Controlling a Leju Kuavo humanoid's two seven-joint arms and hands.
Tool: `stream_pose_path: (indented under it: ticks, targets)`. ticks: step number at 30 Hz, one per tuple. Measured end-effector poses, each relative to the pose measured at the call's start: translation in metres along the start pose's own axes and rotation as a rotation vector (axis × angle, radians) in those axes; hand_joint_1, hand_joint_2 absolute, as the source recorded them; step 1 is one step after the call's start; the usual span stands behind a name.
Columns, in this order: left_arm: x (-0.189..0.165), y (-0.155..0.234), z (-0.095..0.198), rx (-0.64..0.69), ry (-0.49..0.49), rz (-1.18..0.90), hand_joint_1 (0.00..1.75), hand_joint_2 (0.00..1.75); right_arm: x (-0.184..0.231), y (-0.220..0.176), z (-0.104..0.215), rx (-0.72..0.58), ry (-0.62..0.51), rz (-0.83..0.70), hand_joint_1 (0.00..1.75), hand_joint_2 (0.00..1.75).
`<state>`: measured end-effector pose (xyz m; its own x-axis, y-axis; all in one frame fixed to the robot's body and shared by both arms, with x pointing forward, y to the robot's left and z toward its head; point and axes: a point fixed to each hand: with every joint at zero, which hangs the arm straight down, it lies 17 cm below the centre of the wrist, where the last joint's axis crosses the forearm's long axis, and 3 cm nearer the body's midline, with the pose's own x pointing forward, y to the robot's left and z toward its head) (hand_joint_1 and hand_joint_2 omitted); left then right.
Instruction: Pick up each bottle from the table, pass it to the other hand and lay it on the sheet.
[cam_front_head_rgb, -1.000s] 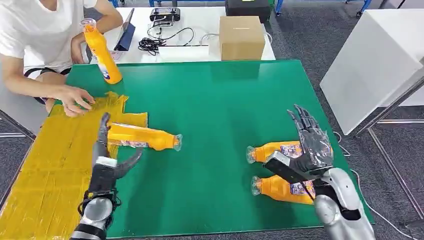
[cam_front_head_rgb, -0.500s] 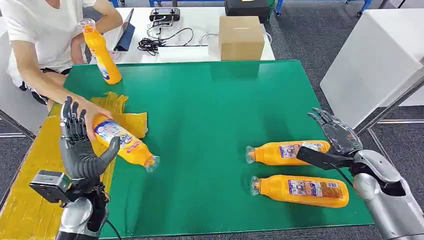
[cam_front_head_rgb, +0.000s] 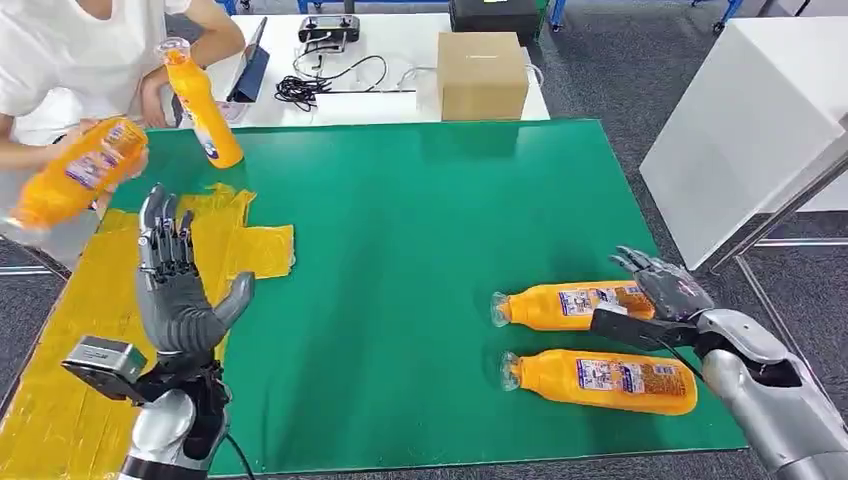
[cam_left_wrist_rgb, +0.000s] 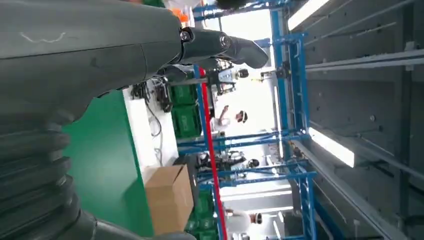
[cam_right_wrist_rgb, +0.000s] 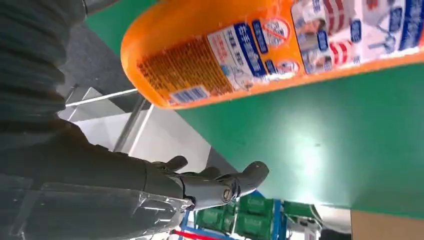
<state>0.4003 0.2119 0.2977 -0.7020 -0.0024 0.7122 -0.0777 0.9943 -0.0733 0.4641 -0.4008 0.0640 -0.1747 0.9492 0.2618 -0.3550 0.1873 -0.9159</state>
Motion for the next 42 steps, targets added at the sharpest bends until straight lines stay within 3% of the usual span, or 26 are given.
stream_pose_path:
  ticks: [8,20,21,22,23,42]
  targets:
    - [-0.005,-0.021,-0.004,-0.054,0.014,0.020,0.00,1.75,-0.003,0.044,-0.016,0.074,0.033,-0.023,0.00,1.75]
    - [-0.011,-0.040,-0.004,-0.088,0.036,0.041,0.00,1.75,0.018,0.062,-0.058,0.081,0.074,-0.020,0.00,1.75]
    - [-0.011,-0.040,-0.004,-0.089,0.037,0.041,0.00,1.75,0.019,0.062,-0.059,0.083,0.074,-0.022,1.45,1.75]
    - [-0.012,-0.040,-0.004,-0.089,0.038,0.041,0.00,1.75,0.020,0.063,-0.060,0.084,0.075,-0.023,1.66,1.75]
    - [-0.012,-0.040,-0.003,-0.090,0.038,0.041,0.00,1.75,0.020,0.064,-0.060,0.086,0.076,-0.025,1.75,1.75]
    - [-0.021,-0.045,0.004,-0.105,0.091,0.050,0.00,1.75,0.032,0.045,-0.070,-0.129,0.175,-0.010,1.75,1.75]
